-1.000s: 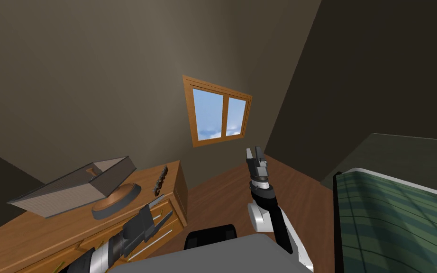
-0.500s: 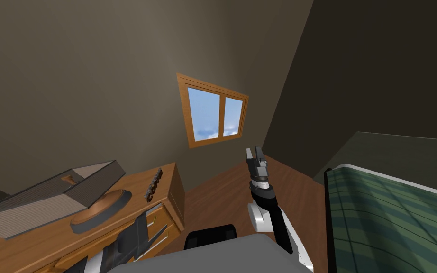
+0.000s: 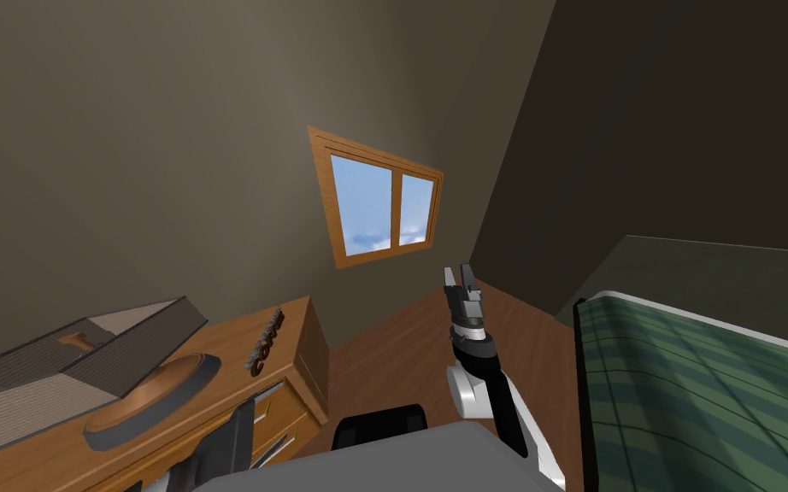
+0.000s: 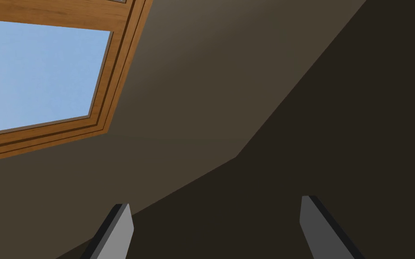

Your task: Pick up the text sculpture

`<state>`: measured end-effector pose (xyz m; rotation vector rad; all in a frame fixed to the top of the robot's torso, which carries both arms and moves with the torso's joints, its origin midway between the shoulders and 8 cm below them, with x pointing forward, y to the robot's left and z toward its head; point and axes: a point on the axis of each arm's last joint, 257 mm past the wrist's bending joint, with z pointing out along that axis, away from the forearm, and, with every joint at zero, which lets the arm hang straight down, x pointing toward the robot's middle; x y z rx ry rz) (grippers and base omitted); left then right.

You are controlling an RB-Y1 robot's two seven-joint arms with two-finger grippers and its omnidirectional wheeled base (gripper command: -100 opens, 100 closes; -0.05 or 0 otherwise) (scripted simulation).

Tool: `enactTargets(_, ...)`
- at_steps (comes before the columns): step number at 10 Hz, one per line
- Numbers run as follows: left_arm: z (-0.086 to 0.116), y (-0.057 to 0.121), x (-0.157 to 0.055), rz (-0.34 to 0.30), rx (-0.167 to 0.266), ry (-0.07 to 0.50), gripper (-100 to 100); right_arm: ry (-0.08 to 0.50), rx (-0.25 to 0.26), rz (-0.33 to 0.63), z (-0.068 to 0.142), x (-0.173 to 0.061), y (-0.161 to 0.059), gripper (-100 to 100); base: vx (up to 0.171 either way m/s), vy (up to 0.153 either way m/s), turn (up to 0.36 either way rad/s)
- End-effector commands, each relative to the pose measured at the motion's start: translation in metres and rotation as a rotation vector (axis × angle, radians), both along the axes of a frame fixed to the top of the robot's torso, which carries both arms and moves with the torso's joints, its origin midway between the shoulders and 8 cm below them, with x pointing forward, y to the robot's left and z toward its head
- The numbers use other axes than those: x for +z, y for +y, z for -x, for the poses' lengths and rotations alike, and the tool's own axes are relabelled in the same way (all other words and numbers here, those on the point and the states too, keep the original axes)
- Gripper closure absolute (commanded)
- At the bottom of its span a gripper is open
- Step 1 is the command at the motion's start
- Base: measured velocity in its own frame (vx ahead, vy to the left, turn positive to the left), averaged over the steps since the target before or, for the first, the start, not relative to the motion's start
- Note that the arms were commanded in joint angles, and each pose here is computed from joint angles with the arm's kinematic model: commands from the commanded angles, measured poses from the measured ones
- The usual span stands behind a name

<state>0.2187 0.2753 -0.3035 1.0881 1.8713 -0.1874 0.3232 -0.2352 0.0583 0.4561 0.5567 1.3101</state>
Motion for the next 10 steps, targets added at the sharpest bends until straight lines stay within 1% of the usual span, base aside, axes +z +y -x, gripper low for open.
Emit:
enactTargets(1, 0.015, 0.012, -0.014, -0.083, -0.049, 0.036, -100, 0.000, 0.000, 0.000, 0.000, 0.000, 0.000, 0, 0.040, -0.018, -0.133)
enactTargets(2, 0.017, 0.015, -0.018, -0.115, -0.062, 0.035, -100, 0.000, 0.000, 0.000, 0.000, 0.000, 0.000, 0, 0.044, -0.008, -0.097)
enactTargets(3, 0.031, 0.027, -0.028, -0.188, -0.113, 0.068, -100, 0.000, 0.000, 0.000, 0.000, 0.000, 0.000, 0, 0.053, -0.015, -0.152)
enactTargets(4, 0.033, 0.030, -0.032, -0.214, -0.125, 0.067, -100, 0.000, 0.000, 0.000, 0.000, 0.000, 0.000, 0, 0.056, -0.008, -0.076)
enactTargets(5, 0.046, 0.041, -0.040, -0.277, -0.176, 0.098, -100, 0.000, 0.000, 0.000, 0.000, 0.000, 0.000, 0, 0.082, -0.004, -0.155)
enactTargets(6, 0.048, 0.046, -0.044, -0.314, -0.194, 0.097, -100, 0.000, 0.000, 0.000, 0.000, 0.000, 0.000, 0, 0.068, 0.012, -0.081)
enactTargets(7, 0.062, 0.058, -0.051, -0.380, -0.250, 0.125, -100, 0.000, 0.000, 0.000, 0.000, 0.000, 0.000, 0, 0.067, 0.016, -0.129)
enactTargets(8, 0.063, 0.062, -0.054, -0.408, -0.265, 0.125, -100, 0.000, 0.000, 0.000, 0.000, 0.000, 0.000, 0, 0.048, 0.015, -0.073)
enactTargets(9, 0.063, 0.062, -0.054, -0.412, -0.267, 0.125, -100, 0.000, 0.000, 0.000, 0.000, 0.000, 0.000, 0, 0.016, 0.010, 0.010)
enactTargets(10, 0.076, 0.075, -0.060, -0.475, -0.328, 0.151, -100, 0.000, 0.000, 0.000, 0.000, 0.000, 0.000, 0, 0.040, 0.012, -0.128)
